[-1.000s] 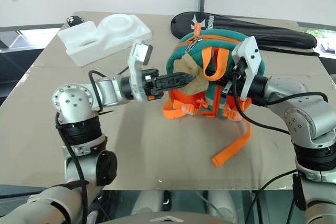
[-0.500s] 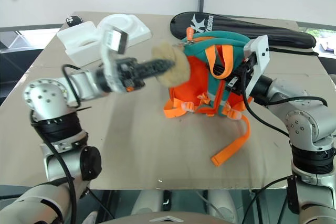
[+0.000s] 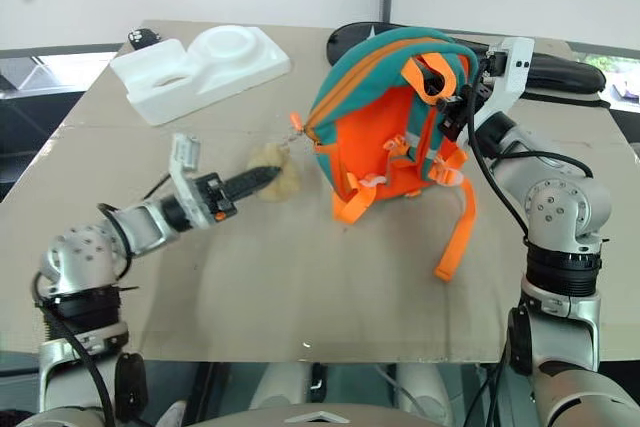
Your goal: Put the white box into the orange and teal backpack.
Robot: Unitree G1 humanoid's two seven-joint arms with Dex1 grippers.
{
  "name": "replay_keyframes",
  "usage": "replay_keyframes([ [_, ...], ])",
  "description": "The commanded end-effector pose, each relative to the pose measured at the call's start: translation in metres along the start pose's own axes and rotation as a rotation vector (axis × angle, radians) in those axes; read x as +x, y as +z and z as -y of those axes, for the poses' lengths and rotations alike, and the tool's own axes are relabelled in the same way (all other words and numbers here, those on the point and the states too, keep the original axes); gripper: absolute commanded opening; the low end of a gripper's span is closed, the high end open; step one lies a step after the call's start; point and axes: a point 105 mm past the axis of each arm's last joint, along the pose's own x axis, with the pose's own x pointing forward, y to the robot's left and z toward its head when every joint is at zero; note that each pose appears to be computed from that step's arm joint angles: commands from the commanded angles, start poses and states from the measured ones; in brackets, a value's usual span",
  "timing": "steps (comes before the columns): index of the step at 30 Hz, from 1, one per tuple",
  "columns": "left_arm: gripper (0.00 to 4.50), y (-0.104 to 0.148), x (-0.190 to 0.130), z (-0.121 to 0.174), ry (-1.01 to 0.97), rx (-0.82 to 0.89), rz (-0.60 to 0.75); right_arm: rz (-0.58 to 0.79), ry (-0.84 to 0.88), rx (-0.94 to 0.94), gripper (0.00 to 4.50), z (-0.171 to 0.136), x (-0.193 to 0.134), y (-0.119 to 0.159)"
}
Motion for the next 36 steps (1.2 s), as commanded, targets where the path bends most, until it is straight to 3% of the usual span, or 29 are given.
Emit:
replay_keyframes([
  [1, 2.0, 0.004, -0.006, -0.026, 0.177, 0.068, 0.033, 0.192, -0.109, -0.137, 0.0, 0.015, -0.026, 0.054],
  [5, 2.0, 0.005, 0.003, -0.02, 0.18, 0.219, -0.005, 0.115, -0.029, -0.226, 0.0, -0.003, -0.026, 0.035],
  [8, 2.0, 0.006, 0.009, -0.013, 0.149, 0.236, 0.017, 0.08, -0.023, -0.243, 0.0, -0.006, -0.029, 0.023],
  [12, 2.0, 0.014, 0.01, -0.006, 0.141, 0.497, 0.047, -0.076, -0.022, -0.452, 0.0, 0.002, -0.042, -0.004],
  [13, 2.0, 0.019, 0.009, -0.001, 0.107, 0.507, 0.086, -0.082, -0.028, -0.47, 0.65, 0.004, -0.044, -0.005],
  [14, 2.5, 0.023, 0.008, 0.002, 0.094, 0.523, 0.11, -0.094, -0.026, -0.475, 0.88, 0.006, -0.046, -0.007],
  [18, 4.45, 0.031, -0.004, 0.012, 0.046, 0.618, 0.154, -0.149, 0.048, -0.464, 2.82, 0.0, -0.063, -0.013],
  [21, 4.5, 0.027, -0.019, 0.019, 0.017, 0.675, 0.129, -0.214, 0.112, -0.44, 4.2, -0.006, -0.086, -0.014],
  [22, 4.5, 0.025, -0.024, 0.022, 0.009, 0.672, 0.125, -0.258, 0.144, -0.447, 4.47, -0.008, -0.096, -0.017],
  [26, 4.5, 0.013, -0.043, 0.027, 0.007, 0.668, 0.113, -0.343, 0.164, -0.49, 4.47, -0.004, -0.122, -0.021],
  [32, 4.5, -0.022, -0.09, 0.014, 0.108, 0.673, 0.026, -0.444, 0.119, -0.505, 4.47, 0.013, -0.163, -0.028],
  [36, 4.5, -0.03, -0.115, 0.011, 0.161, 0.671, -0.013, -0.524, 0.063, -0.52, 4.47, 0.031, -0.192, -0.036],
])
